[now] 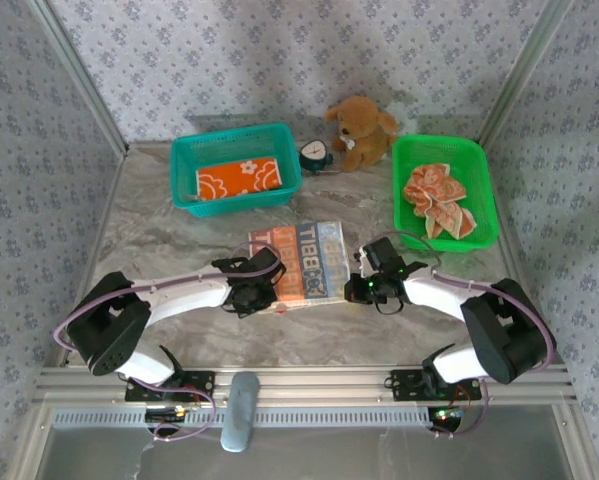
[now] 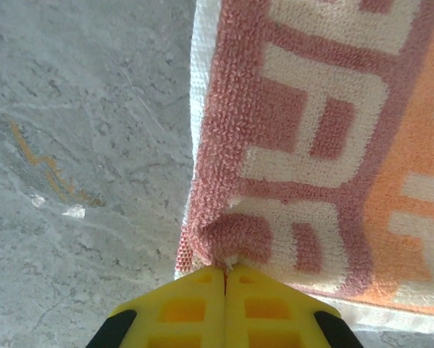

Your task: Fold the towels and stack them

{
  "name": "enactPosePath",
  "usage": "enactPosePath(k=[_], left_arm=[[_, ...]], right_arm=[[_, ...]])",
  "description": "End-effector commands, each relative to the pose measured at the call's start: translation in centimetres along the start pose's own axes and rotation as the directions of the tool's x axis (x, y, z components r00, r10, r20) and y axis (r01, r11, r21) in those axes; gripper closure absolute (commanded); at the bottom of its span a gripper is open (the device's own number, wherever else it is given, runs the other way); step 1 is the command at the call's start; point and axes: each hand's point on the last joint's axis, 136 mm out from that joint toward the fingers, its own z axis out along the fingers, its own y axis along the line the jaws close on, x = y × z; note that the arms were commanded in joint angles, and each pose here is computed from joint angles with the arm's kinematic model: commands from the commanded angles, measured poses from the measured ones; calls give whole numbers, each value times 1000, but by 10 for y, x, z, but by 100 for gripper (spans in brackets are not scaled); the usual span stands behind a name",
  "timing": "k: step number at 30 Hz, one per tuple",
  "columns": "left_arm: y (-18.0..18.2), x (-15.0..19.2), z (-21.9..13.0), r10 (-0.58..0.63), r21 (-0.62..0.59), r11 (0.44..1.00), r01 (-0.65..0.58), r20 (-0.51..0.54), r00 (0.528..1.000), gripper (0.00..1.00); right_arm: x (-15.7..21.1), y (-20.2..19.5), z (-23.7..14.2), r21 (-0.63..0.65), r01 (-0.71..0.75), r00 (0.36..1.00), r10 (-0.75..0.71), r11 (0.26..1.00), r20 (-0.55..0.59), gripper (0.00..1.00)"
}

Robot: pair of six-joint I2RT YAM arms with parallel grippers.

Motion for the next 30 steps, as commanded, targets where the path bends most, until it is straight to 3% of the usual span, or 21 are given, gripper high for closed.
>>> enactPosePath(k=[1, 3, 4, 6, 11, 15, 19, 22, 26, 30], left_arm=[[2, 5, -3, 3, -19, 1000, -4, -19, 1000, 92], [2, 4, -8, 14, -25, 1000, -14, -19, 1000, 85], [2, 3, -12, 18, -26, 1000, -18, -18, 1000, 75], [1, 2, -21, 25, -18, 1000, -26, -19, 999, 57], [8, 0, -44, 39, -37, 999, -40, -12, 999, 44], [4, -12, -52, 41, -9, 999, -41, -2, 999, 45], [-24, -30, -50, 50, 88, 995, -51, 13, 999, 54], [-41, -42, -40, 61, 131, 990, -61, 5, 998, 67], [-47, -34, -14, 56, 137, 990, -46, -72, 996, 77], [-29, -14, 11, 34, 94, 995, -19, -152, 988, 80]], right_arm=[[9, -12, 3, 62, 0, 1000, 1, 998, -31, 90], [8, -9, -1, 57, 4, 1000, -2, 998, -27, 87], [7, -8, -4, 60, 5, 1000, -3, 998, -22, 84], [5, -6, -12, 63, 9, 1000, -9, 998, -11, 66], [-2, 1, -34, 78, 25, 999, -27, 997, 27, 57], [-12, 8, -47, 89, 38, 997, -44, 995, 60, 56], [-27, 17, -41, 75, 60, 995, -66, 995, 69, 65], [-38, 26, -31, 70, 98, 993, -102, 993, 53, 71], [-43, 22, -14, 89, 106, 994, -108, 990, 21, 74], [-31, 6, -1, 128, 97, 995, -94, 987, -25, 75]])
